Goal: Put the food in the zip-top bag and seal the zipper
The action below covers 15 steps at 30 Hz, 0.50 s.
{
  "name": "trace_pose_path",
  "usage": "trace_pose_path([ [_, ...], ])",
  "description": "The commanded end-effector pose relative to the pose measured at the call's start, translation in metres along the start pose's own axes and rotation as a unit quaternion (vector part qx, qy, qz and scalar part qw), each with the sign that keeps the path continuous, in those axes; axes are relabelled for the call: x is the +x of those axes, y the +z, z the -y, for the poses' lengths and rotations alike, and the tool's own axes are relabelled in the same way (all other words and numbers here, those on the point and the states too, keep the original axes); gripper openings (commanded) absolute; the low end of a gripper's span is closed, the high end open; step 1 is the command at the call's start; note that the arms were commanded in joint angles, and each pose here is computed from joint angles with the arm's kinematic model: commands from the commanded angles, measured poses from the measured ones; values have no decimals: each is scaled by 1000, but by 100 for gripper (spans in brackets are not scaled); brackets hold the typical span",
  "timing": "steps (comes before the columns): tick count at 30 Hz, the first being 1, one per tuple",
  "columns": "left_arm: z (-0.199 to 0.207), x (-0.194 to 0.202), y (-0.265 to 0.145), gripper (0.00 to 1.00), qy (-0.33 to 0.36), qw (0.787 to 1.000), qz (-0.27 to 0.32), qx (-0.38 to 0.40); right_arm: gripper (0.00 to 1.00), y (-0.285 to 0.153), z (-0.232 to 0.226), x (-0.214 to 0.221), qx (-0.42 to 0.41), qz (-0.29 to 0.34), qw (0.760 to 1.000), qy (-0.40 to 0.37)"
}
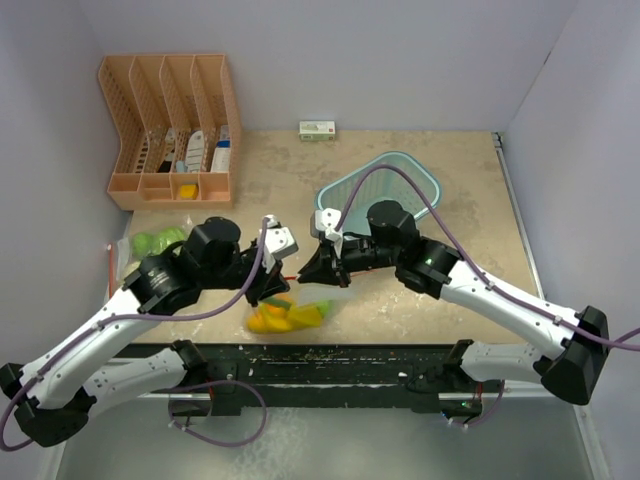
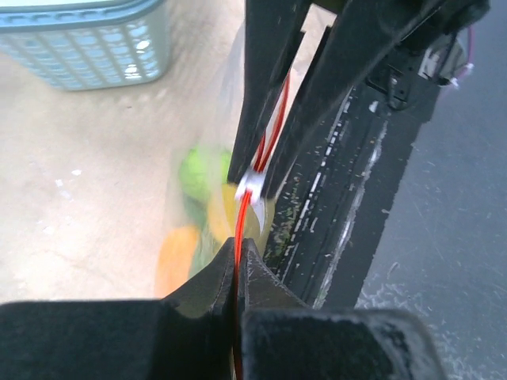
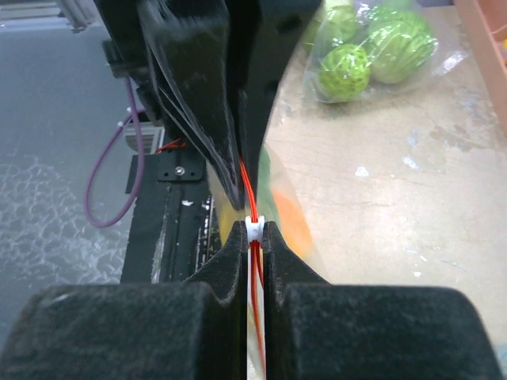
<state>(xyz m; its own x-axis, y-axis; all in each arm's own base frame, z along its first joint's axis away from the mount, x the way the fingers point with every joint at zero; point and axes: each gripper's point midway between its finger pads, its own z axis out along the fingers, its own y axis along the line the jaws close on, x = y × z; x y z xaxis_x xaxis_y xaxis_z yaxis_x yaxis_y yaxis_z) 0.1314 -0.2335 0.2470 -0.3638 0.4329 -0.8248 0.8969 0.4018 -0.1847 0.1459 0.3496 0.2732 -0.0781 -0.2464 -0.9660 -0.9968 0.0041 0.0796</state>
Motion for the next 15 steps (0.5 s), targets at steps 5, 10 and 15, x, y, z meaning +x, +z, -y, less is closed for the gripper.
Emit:
trace_pose_path([
  [5, -6, -42, -85, 0, 59, 986, 116, -105, 0, -23, 12, -21, 53, 28, 997, -39],
  [10, -19, -45, -115, 0, 56, 975, 132, -170, 0, -30, 17, -19, 78, 26, 996, -40],
  [15, -22, -43, -140, 0, 55, 965, 153, -204, 0, -36, 29, -5, 117, 11, 993, -32],
])
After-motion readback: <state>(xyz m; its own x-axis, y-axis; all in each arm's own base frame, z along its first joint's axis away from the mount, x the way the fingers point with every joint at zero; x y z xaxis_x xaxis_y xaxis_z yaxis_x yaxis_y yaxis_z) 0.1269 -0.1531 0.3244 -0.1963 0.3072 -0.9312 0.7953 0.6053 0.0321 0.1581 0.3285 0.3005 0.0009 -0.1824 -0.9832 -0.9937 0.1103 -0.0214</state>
